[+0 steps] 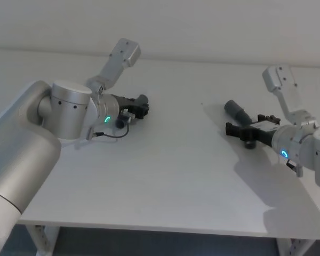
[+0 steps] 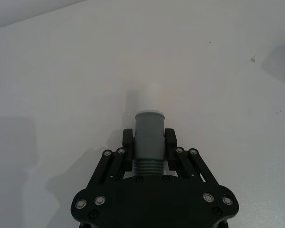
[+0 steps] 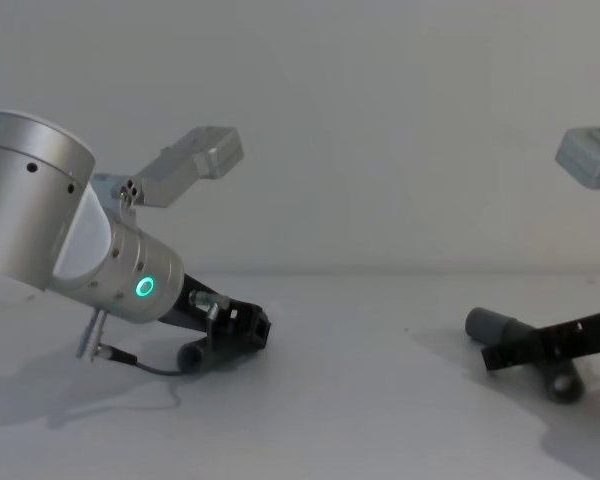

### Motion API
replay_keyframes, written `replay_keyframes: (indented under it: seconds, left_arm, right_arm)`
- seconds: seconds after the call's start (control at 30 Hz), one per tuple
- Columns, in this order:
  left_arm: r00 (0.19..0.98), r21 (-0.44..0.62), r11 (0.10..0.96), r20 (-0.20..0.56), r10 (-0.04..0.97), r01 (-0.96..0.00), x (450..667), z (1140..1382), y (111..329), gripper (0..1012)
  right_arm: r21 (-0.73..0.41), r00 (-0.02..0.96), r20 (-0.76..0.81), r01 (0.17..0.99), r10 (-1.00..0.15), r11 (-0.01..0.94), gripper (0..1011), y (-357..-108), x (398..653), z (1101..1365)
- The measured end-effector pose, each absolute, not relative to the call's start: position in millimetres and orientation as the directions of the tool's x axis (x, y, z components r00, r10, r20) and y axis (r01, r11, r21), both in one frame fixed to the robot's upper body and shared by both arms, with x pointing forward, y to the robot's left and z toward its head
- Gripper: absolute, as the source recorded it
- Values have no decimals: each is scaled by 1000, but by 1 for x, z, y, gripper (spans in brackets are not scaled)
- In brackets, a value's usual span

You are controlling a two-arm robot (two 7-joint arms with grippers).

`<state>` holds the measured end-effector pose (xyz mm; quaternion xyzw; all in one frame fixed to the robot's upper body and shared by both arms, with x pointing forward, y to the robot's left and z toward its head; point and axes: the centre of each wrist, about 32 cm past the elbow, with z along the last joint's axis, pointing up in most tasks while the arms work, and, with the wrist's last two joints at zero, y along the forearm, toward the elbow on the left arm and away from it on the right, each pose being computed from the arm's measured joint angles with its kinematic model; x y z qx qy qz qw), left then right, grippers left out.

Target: Use both hands to pick up one end of the pipe from the table, align the ends, and insert them.

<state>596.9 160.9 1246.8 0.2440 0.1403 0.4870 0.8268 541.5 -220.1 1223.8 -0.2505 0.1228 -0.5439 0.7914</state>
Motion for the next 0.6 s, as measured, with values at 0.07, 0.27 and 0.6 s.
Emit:
replay_keyframes:
  seconds: [0.07,0.27,0.6]
  left_arm:
    - [486,540,407,6,874,-737,597,1247,161,383]
    - [486,540,407,6,874,-737,597,1247,161,383]
    - [486,540,406,6,874,-737,597,1247,161,383]
  right_arm:
    - [-534,377,76,797,-923,282,987,-220,542,1223]
    - [-537,376,70,795,-924,283,853,-219,543,1223]
    - [-541,375,65,792,-925,283,695,-219,544,1222]
